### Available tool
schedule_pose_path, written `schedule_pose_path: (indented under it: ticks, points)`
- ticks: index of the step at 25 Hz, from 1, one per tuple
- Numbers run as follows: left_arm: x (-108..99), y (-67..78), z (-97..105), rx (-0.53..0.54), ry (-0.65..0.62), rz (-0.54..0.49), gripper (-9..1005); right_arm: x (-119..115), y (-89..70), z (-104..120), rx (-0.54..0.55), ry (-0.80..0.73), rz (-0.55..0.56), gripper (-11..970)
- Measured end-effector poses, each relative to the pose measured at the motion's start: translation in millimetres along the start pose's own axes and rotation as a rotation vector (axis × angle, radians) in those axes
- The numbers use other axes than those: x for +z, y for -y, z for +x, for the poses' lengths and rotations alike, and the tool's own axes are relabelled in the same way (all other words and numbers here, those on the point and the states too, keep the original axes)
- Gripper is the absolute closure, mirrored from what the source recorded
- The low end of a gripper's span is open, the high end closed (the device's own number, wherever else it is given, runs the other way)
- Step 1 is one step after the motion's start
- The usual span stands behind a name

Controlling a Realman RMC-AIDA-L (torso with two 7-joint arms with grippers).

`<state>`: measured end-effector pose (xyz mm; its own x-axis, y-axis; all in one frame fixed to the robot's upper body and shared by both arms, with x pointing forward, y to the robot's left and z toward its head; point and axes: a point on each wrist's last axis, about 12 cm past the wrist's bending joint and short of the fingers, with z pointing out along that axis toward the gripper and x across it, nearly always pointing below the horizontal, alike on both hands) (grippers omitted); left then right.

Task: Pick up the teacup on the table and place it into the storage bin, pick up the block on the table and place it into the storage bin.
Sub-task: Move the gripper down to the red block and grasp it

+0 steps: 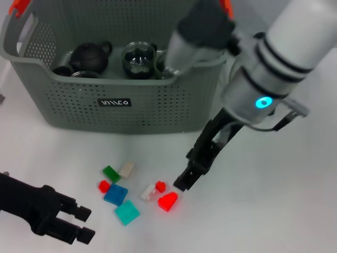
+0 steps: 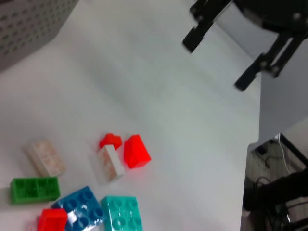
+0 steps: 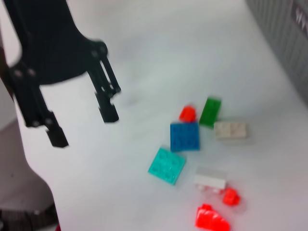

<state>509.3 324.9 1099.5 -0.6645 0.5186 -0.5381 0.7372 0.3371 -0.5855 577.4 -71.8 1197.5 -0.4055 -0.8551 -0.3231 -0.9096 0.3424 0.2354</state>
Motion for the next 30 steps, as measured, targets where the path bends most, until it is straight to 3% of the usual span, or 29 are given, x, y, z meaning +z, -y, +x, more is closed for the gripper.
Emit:
schedule_pose_path:
  ticks: [5,18,30]
  points:
    - [-0.6,-1.2,-3.4,0.011,-0.029,-0.008,319,23.1,-5.1,-4.6,-0.012,-0.051,-0.005,182]
    - [-2.2,-4.6,-6.6,0.044,-0.018,-0.037,319,54.8,-11.3,-8.9,-0.046,-0.068,0.075,183]
    - [-10.0,-7.4,-3.4,0.195,0.169,-0.080,320,61.5,-11.5,-4.7,-0.020,-0.065,0.062,182]
